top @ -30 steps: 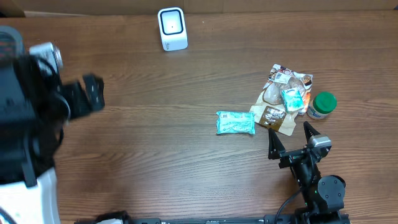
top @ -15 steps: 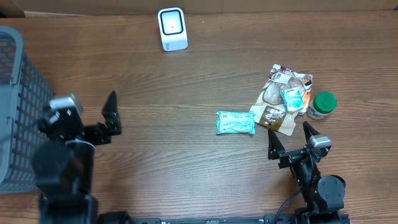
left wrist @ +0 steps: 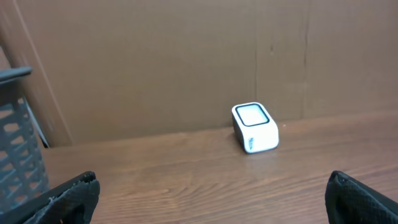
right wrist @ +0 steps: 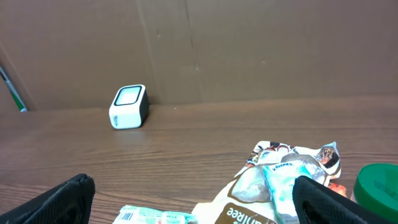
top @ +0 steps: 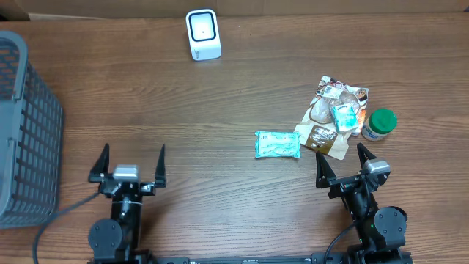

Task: Scan the item barcode

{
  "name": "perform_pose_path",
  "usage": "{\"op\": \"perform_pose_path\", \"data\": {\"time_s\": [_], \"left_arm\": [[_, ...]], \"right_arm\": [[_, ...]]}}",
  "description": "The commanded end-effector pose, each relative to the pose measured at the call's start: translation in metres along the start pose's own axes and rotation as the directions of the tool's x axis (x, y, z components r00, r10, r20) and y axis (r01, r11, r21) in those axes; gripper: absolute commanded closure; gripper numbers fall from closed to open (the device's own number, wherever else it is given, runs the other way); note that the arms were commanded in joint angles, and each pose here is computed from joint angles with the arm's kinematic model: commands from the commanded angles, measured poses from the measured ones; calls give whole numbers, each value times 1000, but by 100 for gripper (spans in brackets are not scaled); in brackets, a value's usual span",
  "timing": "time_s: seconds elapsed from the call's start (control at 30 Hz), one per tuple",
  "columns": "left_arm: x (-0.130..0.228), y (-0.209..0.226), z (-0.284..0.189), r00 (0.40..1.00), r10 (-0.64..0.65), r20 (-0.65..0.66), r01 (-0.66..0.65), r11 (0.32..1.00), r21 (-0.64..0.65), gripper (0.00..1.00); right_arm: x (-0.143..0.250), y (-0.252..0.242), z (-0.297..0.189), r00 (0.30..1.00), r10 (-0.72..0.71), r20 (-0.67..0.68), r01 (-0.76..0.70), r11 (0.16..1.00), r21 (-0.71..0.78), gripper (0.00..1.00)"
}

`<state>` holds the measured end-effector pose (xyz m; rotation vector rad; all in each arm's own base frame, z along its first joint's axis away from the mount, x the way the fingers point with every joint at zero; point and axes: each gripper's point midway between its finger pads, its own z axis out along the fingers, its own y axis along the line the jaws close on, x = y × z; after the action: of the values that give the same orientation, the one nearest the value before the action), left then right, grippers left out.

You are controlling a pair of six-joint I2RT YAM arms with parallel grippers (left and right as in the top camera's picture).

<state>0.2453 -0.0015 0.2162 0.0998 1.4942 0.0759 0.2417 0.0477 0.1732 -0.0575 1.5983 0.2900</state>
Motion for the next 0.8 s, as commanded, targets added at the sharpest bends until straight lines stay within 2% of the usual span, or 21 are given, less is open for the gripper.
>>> {"op": "perform_pose_path", "data": {"time_s": [0.0, 0.3, 0.4, 0.77], "left_arm": [[9, -5, -2, 994, 101, 27, -102, 995, 13, 1], [59, -10, -4, 985, 103, -141, -97, 994, 49, 0], [58, -10, -4, 988, 64, -140, -58, 997, 43, 1], [59, -10, -4, 988, 64, -142, -58, 997, 42, 0]], "right_arm": [[2, -1, 0, 1000, 2, 5, -2, 1000, 3, 0], [2, -1, 0, 1000, 2, 4, -2, 1000, 3, 0], [2, -1, 0, 1000, 2, 4, -2, 1000, 3, 0], [2, -1, 0, 1000, 2, 5, -2, 1000, 3, 0]]}}
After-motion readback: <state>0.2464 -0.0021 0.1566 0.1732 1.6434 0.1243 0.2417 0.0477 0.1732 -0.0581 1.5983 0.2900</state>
